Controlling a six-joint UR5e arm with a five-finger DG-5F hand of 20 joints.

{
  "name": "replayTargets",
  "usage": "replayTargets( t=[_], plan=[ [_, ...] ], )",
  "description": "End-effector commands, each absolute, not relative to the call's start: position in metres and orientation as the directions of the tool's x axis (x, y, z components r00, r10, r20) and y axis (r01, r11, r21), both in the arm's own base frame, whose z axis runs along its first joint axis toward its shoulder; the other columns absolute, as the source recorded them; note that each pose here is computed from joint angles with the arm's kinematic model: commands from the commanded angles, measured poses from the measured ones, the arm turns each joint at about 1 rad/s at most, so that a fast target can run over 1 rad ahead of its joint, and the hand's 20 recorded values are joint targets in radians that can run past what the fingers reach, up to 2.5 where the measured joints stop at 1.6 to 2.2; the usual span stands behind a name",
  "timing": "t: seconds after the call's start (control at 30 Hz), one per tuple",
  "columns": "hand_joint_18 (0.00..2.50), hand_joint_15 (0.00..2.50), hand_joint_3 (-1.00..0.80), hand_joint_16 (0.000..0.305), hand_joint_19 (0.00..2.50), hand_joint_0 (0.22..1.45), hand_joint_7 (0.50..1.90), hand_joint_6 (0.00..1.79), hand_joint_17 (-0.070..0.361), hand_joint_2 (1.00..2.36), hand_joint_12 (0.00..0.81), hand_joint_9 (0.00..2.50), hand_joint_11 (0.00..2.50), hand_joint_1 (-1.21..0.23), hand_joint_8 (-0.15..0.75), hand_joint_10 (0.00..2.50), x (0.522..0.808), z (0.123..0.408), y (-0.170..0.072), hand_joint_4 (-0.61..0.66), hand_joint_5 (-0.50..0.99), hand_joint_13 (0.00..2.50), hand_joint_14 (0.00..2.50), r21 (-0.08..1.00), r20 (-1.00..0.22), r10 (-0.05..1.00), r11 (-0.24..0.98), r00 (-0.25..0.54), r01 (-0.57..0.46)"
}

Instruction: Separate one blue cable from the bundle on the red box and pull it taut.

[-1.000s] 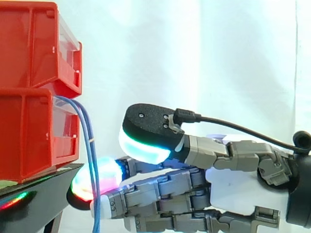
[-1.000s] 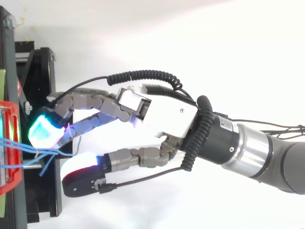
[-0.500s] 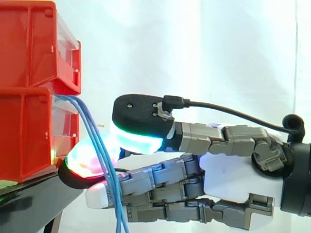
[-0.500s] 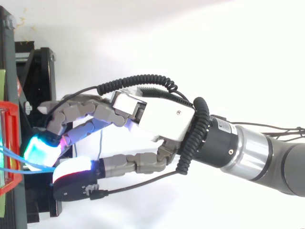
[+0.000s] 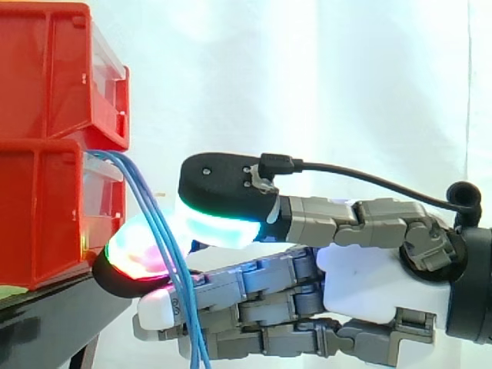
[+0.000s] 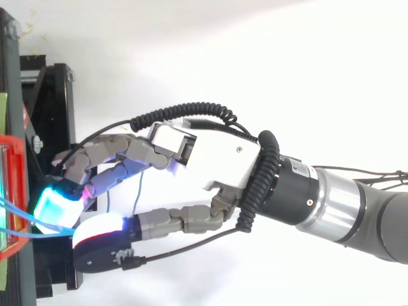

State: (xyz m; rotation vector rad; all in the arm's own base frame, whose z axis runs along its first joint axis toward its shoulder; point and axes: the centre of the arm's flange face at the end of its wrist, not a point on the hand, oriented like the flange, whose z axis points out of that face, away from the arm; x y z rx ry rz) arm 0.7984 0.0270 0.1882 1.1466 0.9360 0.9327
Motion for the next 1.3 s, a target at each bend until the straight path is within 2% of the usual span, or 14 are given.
replayTargets(
  t=[0.0, 0.27, 0.67, 0.93, 1.17, 1.27],
  plan=[
    [0.16, 0.23, -0.31, 0.040, 0.36, 0.58, 0.72, 0.90, 0.090, 1.01, 0.291, 0.83, 0.36, -0.76, 0.238, 0.01, 0.800, 0.191, 0.028, 0.13, -0.12, 0.42, 0.01, 0.981, -0.111, 0.938, 0.157, 0.329, -0.117],
    [0.19, 0.25, -0.32, 0.041, 0.39, 0.57, 0.74, 0.90, 0.091, 1.01, 0.298, 0.86, 0.37, -0.75, 0.243, 0.01, 0.800, 0.192, 0.032, 0.13, -0.11, 0.46, 0.01, 0.983, -0.084, 0.943, 0.130, 0.322, -0.127],
    [0.22, 0.27, -0.37, 0.041, 0.41, 0.56, 0.76, 0.89, 0.092, 1.01, 0.303, 0.88, 0.37, -0.74, 0.240, 0.01, 0.798, 0.192, 0.044, 0.14, -0.11, 0.49, 0.01, 0.990, 0.032, 0.958, 0.008, 0.286, -0.138],
    [0.27, 0.28, -0.40, 0.041, 0.42, 0.58, 0.77, 0.89, 0.092, 1.01, 0.305, 0.90, 0.38, -0.77, 0.237, 0.02, 0.796, 0.190, 0.045, 0.13, -0.10, 0.52, 0.01, 0.993, 0.037, 0.958, -0.003, 0.283, -0.117],
    [0.36, 0.31, -0.42, 0.041, 0.42, 0.65, 0.78, 0.91, 0.092, 1.01, 0.300, 0.90, 0.40, -0.87, 0.223, 0.01, 0.794, 0.193, 0.045, 0.01, -0.11, 0.58, 0.01, 0.994, 0.057, 0.958, -0.028, 0.280, -0.106],
    [0.38, 0.32, -0.42, 0.041, 0.43, 0.66, 0.77, 0.92, 0.092, 1.01, 0.301, 0.90, 0.40, -0.88, 0.222, 0.01, 0.794, 0.199, 0.044, -0.01, -0.11, 0.59, 0.01, 0.995, 0.056, 0.958, -0.031, 0.280, -0.093]
  ],
)
